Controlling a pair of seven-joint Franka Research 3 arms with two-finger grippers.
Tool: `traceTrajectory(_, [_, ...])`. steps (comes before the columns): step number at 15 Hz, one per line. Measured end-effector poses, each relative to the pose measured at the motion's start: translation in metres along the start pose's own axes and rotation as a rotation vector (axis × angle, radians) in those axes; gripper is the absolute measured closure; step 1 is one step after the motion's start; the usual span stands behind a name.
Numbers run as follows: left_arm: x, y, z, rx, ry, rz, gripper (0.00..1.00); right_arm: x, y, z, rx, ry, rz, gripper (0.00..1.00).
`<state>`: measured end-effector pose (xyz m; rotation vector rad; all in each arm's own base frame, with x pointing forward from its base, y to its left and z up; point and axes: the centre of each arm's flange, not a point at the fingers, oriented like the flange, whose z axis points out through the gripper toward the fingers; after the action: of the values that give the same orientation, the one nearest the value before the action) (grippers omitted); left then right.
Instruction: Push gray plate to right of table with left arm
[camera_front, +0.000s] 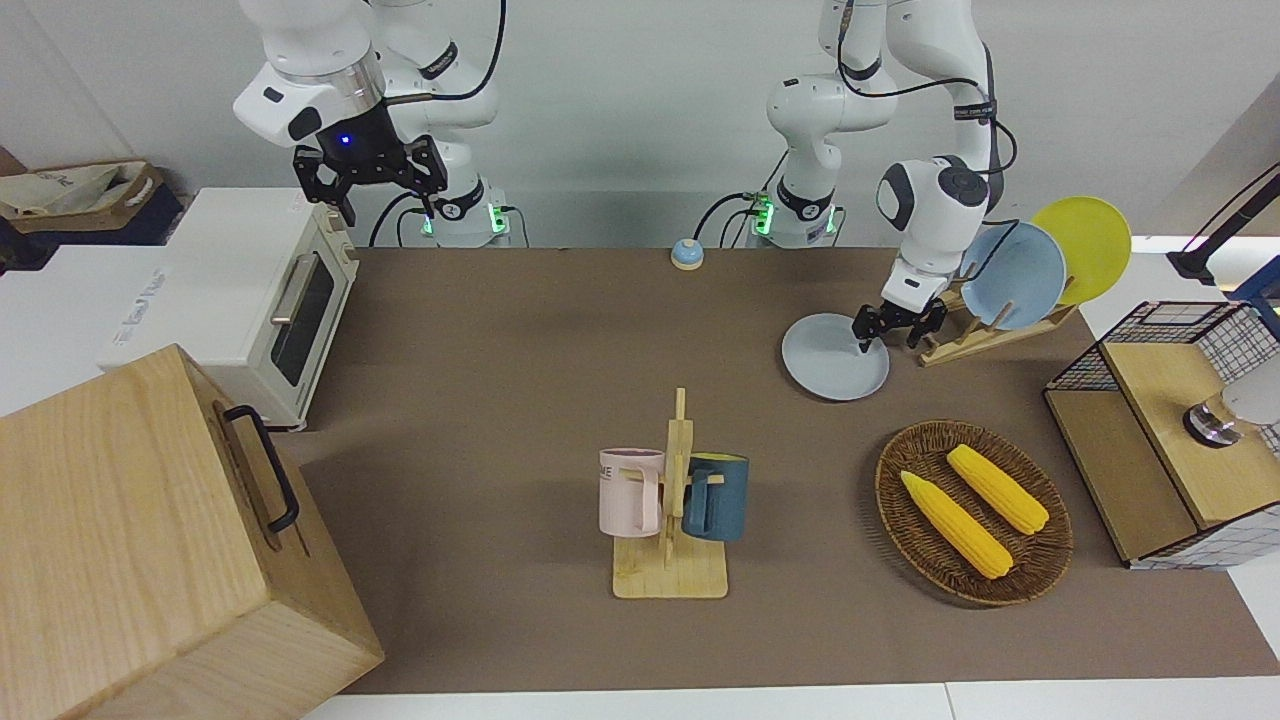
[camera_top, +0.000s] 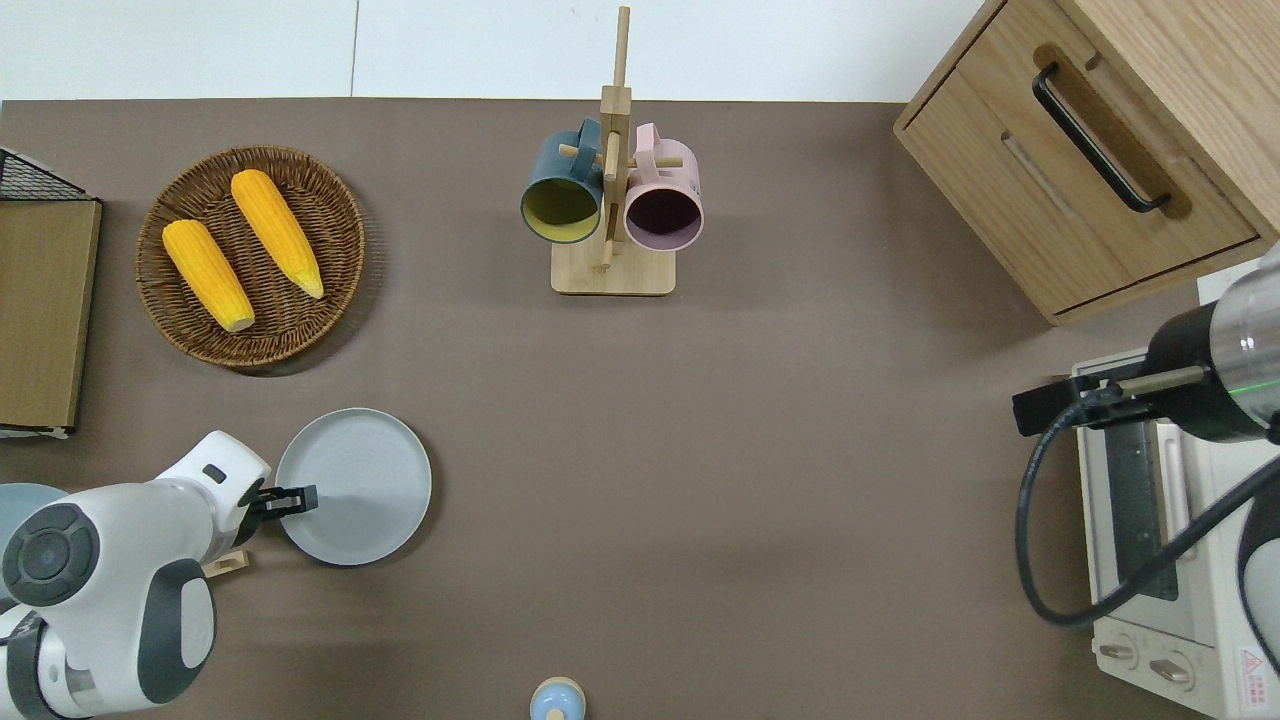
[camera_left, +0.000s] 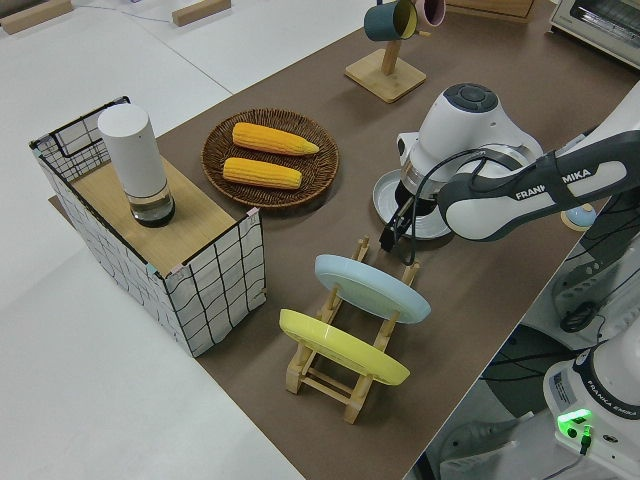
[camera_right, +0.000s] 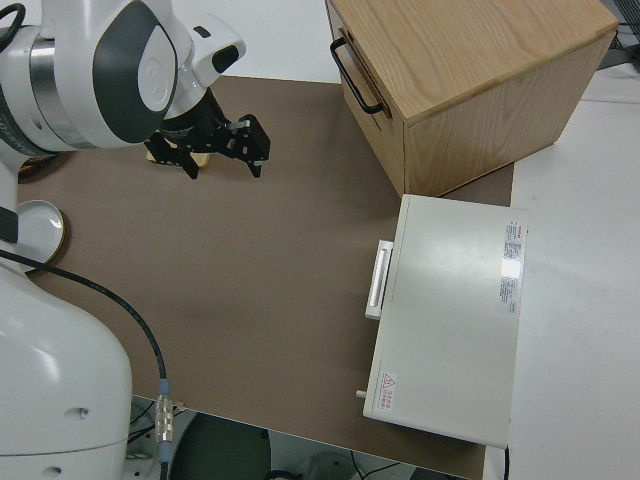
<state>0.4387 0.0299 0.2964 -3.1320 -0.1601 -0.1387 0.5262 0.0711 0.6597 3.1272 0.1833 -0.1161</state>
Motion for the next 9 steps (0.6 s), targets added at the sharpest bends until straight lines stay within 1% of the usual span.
traceTrajectory(1, [0.0001, 0.003, -0.001, 0.0, 0.002, -0.016, 0.48, 0.0, 0.0, 0.0, 0.0, 0.0, 0.0, 0.01])
traceTrajectory(3, [0.0001, 0.0087, -0.002, -0.001, 0.005, -0.036, 0.72, 0.0, 0.0, 0.0, 0.0, 0.0, 0.0, 0.01])
traceTrajectory(4, [0.0003, 0.0091, -0.0024, -0.001, 0.006, -0.04, 0.8, 0.0, 0.0, 0.0, 0.0, 0.0, 0.0, 0.01])
traceTrajectory(5, [0.0005, 0.009, -0.0032, -0.001, 0.008, -0.042, 0.84, 0.0, 0.0, 0.0, 0.0, 0.0, 0.0, 0.01])
traceTrajectory(9, [0.0008, 0.0097, -0.0061, -0.001, 0.014, -0.04, 0.88, 0.0, 0.0, 0.0, 0.0, 0.0, 0.0, 0.01])
